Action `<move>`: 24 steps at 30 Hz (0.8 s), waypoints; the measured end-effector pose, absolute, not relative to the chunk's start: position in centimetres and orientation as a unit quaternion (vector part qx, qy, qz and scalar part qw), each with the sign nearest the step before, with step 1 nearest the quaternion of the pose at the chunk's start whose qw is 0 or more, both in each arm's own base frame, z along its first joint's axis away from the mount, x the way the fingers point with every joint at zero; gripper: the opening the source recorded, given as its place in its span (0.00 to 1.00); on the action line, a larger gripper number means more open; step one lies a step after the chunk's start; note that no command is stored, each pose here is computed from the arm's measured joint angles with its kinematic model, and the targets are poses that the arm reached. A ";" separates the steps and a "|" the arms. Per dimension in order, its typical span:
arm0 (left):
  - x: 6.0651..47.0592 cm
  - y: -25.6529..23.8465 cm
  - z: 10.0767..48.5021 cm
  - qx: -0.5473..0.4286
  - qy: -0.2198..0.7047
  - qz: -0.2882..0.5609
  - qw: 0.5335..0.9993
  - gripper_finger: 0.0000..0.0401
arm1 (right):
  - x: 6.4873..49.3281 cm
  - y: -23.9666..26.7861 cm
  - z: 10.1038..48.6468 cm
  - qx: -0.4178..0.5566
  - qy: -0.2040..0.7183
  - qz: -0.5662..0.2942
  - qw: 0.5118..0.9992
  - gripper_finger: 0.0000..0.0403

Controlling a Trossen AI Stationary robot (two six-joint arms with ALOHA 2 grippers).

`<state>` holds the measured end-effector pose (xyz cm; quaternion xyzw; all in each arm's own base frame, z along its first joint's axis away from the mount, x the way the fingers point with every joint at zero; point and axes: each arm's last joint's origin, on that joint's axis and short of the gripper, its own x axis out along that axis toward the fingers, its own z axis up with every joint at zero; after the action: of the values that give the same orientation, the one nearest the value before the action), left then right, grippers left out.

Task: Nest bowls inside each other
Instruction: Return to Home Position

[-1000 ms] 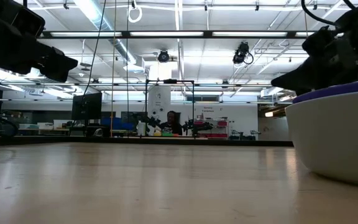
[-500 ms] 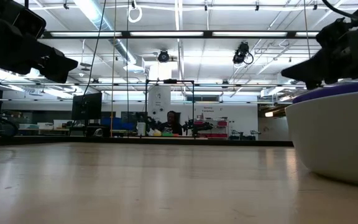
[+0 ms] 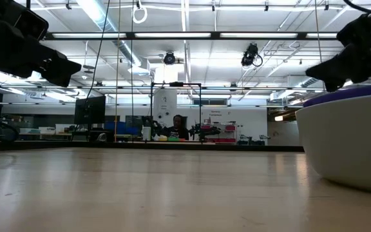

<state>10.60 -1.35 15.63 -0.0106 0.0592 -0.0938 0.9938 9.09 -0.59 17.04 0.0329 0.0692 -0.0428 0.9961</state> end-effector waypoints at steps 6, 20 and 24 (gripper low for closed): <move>10.6 -1.3 15.6 -0.010 0.061 -0.092 0.994 0.66 | 9.5 -0.7 17.0 -0.006 0.013 -0.054 0.998 0.05; 10.6 -1.3 15.6 -0.013 0.062 -0.078 0.995 0.66 | 9.7 -0.7 16.8 -0.055 -0.009 -0.055 0.997 0.05; 10.6 -1.2 15.6 -0.009 0.062 -0.073 0.995 0.66 | 9.7 -0.7 16.8 -0.055 -0.009 -0.054 0.997 0.05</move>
<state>10.61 -1.24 15.56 -0.0085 0.0618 -0.0731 0.9954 9.71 -0.70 16.82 -0.0551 -0.0089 -0.0543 0.9970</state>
